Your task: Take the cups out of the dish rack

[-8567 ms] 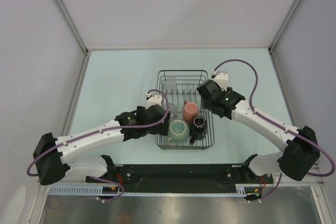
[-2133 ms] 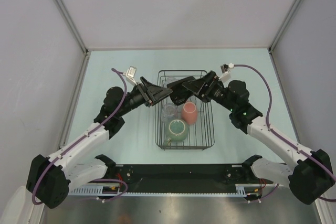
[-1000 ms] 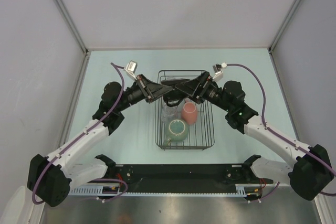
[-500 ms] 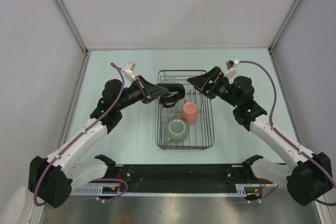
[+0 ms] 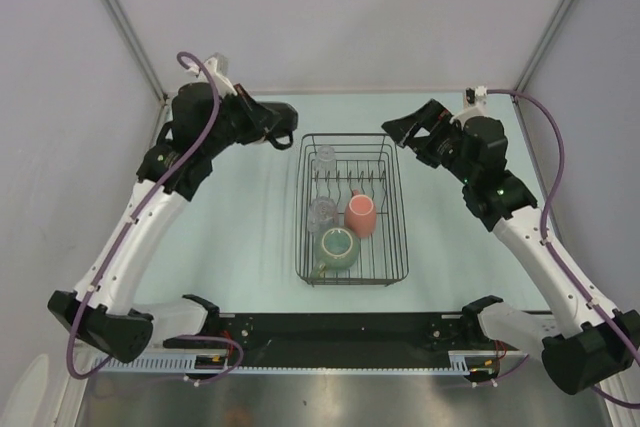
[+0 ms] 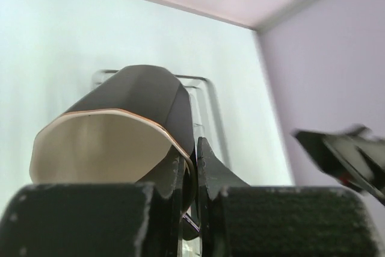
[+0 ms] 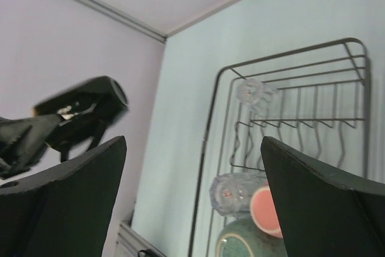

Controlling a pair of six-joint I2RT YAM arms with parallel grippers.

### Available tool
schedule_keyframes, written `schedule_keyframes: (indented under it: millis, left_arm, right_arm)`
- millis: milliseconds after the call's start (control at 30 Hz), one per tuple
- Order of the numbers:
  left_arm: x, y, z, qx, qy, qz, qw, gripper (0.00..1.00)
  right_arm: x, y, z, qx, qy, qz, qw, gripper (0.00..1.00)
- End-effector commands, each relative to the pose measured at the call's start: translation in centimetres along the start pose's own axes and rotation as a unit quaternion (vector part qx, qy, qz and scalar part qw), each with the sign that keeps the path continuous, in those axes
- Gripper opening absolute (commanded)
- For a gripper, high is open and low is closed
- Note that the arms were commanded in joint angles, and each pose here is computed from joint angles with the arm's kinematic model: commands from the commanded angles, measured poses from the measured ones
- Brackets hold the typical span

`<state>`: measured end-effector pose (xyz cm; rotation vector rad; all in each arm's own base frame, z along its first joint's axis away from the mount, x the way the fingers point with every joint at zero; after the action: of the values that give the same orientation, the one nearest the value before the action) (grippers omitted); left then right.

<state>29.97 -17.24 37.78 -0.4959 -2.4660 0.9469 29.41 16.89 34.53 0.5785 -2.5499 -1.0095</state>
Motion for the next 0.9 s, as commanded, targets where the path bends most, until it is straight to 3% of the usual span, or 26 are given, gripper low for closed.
schedule_keyframes:
  millis: [0,167,333,500,667,867]
  left_arm:
    - [0.2,5.6,-2.5,-0.099,-0.026,-0.194,0.976,0.00]
    - [-2.8,11.2,-1.4,-0.154,0.059,-0.334,0.928,0.00]
    - [-5.6,13.0,-1.5,-0.175,0.104,-0.364,0.909,0.00]
    - [-8.5,15.2,-1.2,-0.166,0.131,-0.383,0.899,0.00]
    - [-11.2,16.7,-1.1,-0.143,0.142,-0.369,0.907,0.00]
    - [-14.0,19.5,2.5,-0.116,0.191,-0.364,0.904,0.00]
  right_arm:
    - [0.2,-2.1,0.3,0.045,0.018,0.069,0.996,1.00]
    - [0.2,-2.7,0.1,0.068,0.015,0.091,0.993,1.00]
    - [-0.3,-3.3,0.1,0.082,0.026,0.106,0.991,1.00]
    - [-1.1,-3.8,0.6,0.088,0.044,0.116,0.988,1.00]
    - [-1.8,-4.7,1.4,0.093,0.060,0.123,0.986,1.00]
    - [-2.1,-5.5,2.2,0.099,0.074,0.135,0.983,1.00]
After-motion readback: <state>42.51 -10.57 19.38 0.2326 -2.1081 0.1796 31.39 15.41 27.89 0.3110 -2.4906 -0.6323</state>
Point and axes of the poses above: each gripper's point midway between its finger pads, its own x axis back along the fingers, its own y axis along the line the jaws close on, z = x × y, the point moved 4 cm from there along x, back along the fingers, and after that the axes turned 5 degrees about x, right-handed, at the moved point
